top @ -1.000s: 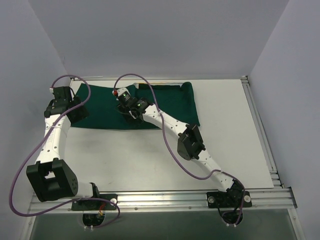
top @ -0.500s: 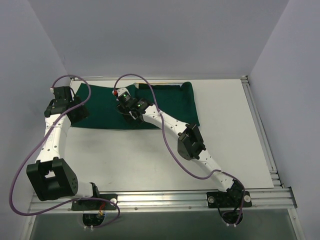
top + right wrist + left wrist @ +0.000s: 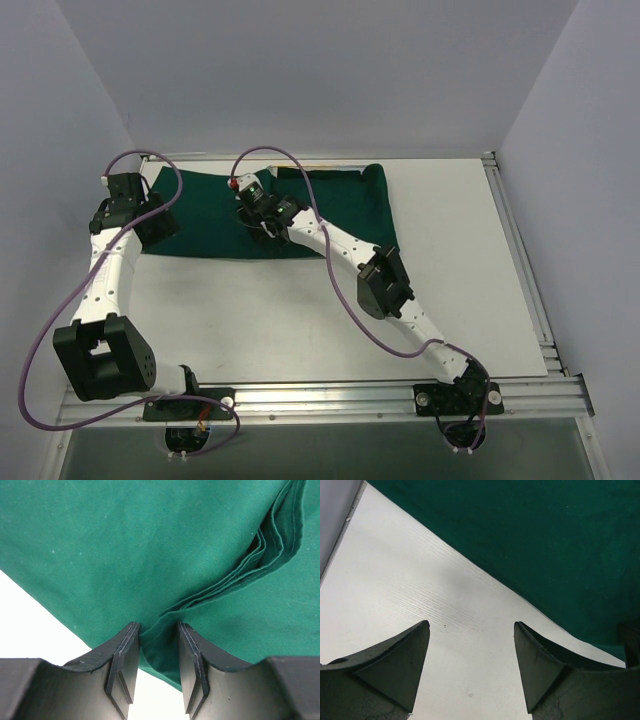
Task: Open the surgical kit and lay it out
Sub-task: Open the surgical kit at the center of the board.
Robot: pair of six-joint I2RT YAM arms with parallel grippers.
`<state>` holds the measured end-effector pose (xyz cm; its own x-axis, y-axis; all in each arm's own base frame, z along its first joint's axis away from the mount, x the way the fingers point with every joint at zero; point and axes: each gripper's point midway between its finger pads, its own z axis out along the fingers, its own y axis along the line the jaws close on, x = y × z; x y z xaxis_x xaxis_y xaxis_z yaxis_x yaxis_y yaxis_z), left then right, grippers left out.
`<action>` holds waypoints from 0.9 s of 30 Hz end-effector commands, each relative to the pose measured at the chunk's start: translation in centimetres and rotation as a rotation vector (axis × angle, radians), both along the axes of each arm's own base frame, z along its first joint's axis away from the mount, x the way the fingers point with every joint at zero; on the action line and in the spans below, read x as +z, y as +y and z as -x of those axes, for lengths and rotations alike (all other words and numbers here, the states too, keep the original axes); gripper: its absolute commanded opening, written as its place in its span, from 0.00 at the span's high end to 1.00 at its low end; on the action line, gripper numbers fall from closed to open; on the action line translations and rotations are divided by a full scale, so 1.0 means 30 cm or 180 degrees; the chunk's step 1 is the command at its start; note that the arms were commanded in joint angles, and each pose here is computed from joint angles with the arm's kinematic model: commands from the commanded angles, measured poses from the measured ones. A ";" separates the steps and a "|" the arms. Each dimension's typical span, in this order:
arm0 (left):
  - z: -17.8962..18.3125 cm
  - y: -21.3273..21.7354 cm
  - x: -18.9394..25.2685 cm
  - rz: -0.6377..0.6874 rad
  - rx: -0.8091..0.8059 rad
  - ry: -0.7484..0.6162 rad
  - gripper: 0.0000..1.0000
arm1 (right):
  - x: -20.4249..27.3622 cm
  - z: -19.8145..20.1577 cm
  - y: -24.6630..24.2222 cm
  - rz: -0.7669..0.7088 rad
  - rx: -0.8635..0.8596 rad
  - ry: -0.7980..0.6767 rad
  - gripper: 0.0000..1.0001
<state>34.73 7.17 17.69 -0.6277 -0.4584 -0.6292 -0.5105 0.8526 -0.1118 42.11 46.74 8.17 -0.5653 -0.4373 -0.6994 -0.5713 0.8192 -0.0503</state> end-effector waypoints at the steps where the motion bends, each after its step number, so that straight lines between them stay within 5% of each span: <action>1: -0.047 -0.007 0.031 0.0033 -0.0018 -0.0183 0.23 | 0.162 -0.009 -0.005 -0.0241 -0.0034 -0.0155 0.66; 9: -0.055 -0.010 0.030 0.0058 -0.0027 -0.0188 0.23 | 0.192 -0.027 -0.013 -0.0361 -0.0026 -0.0125 0.68; 14: -0.057 -0.008 0.024 0.0053 -0.0020 -0.0173 0.23 | 0.193 -0.049 -0.032 -0.0409 -0.0086 -0.0085 0.96; 16: -0.058 -0.009 0.020 0.0064 -0.0016 -0.0166 0.23 | 0.207 -0.071 -0.056 -0.0388 -0.0167 -0.0136 1.00; 27: -0.073 -0.036 -0.037 0.0220 -0.0067 -0.0128 0.28 | 0.410 -0.273 -0.313 -0.0956 -0.0740 -0.0197 0.93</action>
